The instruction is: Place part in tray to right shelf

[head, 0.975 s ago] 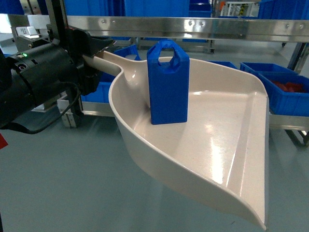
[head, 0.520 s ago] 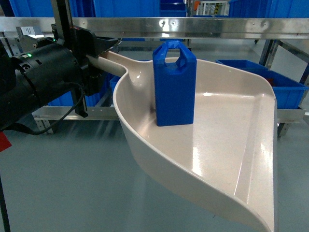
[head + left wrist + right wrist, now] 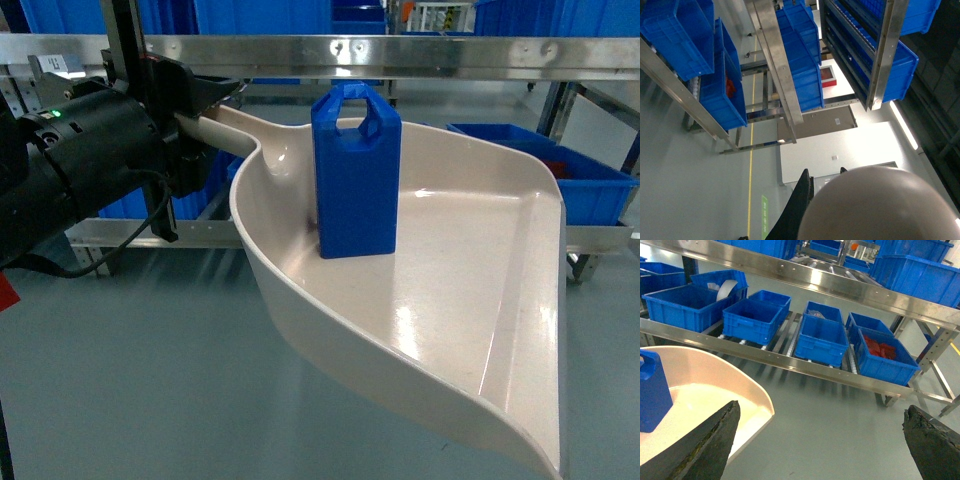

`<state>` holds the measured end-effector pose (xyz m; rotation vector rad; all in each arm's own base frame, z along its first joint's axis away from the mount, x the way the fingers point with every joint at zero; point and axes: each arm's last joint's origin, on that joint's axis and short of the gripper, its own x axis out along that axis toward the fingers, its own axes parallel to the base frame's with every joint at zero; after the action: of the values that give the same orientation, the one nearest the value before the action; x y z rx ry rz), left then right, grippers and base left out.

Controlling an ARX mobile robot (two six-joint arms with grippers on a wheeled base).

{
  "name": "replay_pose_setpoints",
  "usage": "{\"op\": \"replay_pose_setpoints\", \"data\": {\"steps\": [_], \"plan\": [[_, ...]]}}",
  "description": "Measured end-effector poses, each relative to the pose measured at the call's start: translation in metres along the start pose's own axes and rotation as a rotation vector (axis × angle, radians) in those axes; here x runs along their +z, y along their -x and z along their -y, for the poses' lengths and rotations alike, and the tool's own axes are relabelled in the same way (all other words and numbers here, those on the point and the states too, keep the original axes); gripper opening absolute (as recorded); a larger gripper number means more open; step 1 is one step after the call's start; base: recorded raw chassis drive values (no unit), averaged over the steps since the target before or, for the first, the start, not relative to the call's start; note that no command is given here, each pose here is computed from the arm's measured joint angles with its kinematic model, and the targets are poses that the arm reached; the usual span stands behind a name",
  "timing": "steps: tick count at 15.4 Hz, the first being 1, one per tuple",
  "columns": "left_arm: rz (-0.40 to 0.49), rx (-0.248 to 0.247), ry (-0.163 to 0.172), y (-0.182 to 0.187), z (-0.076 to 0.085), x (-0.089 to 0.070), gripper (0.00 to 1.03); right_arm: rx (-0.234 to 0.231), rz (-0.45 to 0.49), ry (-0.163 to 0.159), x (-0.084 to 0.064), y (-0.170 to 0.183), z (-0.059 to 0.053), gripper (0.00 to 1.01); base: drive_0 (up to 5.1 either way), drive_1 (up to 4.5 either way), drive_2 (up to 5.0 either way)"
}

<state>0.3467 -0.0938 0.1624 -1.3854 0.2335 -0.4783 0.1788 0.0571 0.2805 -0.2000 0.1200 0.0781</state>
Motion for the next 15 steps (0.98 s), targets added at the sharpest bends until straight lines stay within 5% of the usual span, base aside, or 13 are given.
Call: {"op": "replay_pose_setpoints", "data": {"steps": [15], "plan": [[0.001,0.001,0.000,0.0001,-0.0002,0.0002,0.12,0.000,-0.002,0.001,-0.0002,0.0000,0.0000,0.98,0.0,0.00,0.0]]}}
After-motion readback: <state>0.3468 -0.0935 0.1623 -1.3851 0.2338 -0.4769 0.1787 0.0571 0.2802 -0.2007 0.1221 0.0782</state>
